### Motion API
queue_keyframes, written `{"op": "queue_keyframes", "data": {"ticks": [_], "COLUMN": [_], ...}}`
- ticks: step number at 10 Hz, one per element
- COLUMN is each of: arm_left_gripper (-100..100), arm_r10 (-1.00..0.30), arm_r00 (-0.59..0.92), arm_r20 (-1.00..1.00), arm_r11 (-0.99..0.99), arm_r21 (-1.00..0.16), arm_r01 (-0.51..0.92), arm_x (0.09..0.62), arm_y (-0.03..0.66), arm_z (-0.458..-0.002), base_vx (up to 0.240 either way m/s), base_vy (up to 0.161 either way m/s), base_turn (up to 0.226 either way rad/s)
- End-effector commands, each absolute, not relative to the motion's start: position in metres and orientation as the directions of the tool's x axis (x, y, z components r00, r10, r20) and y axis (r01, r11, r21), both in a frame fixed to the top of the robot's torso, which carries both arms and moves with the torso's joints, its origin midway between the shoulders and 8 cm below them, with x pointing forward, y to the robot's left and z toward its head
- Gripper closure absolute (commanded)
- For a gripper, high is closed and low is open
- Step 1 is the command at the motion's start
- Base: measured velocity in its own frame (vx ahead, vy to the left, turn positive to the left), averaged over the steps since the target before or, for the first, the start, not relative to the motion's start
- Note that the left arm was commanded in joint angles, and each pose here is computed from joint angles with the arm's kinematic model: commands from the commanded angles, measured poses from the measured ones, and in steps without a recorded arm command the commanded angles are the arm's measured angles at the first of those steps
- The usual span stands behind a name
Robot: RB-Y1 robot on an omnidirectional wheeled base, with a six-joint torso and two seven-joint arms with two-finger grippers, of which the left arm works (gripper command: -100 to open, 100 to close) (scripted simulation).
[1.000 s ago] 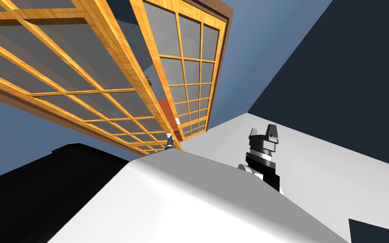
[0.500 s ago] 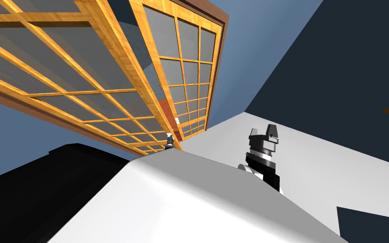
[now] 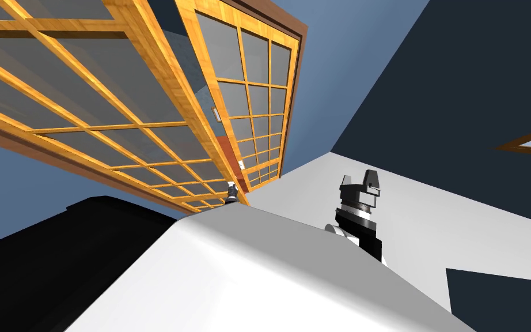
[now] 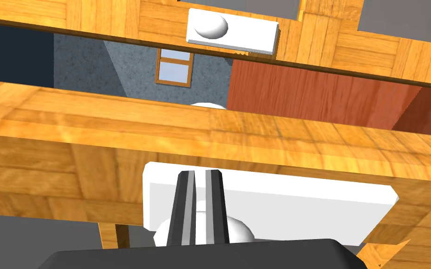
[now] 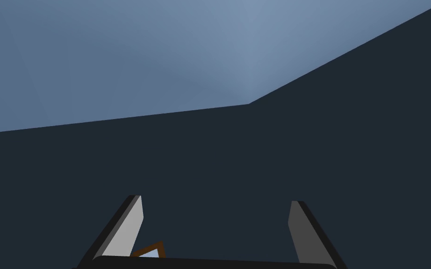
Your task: Pull the door open
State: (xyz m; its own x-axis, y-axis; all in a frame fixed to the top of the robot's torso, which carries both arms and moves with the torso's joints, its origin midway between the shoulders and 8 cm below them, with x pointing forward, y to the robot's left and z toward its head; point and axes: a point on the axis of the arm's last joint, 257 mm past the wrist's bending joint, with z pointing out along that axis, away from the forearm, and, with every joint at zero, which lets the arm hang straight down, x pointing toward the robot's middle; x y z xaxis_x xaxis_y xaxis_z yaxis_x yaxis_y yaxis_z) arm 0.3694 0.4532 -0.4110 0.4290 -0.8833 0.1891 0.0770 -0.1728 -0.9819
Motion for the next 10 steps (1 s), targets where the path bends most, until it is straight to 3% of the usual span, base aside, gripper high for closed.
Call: {"op": "queue_keyframes", "data": {"ticks": [1, 2, 10], "arm_left_gripper": [100, -100, -100], "arm_r10": [-0.861, -0.864, -0.771], "arm_r00": [0.450, 0.424, 0.397], "arm_r20": [0.236, 0.272, 0.499], "arm_r11": [-0.219, -0.243, -0.438], "arm_r21": [-0.971, -0.962, -0.867], "arm_r01": [0.090, 0.121, 0.239], "arm_x": [0.360, 0.373, 0.383], "arm_y": [0.469, 0.455, 0.451], "arm_z": [-0.414, -0.408, -0.405], "base_vx": [-0.070, -0.109, -0.091], "base_vy": [0.015, -0.005, 0.019], "base_turn": [-0.108, -0.137, -0.048]}}
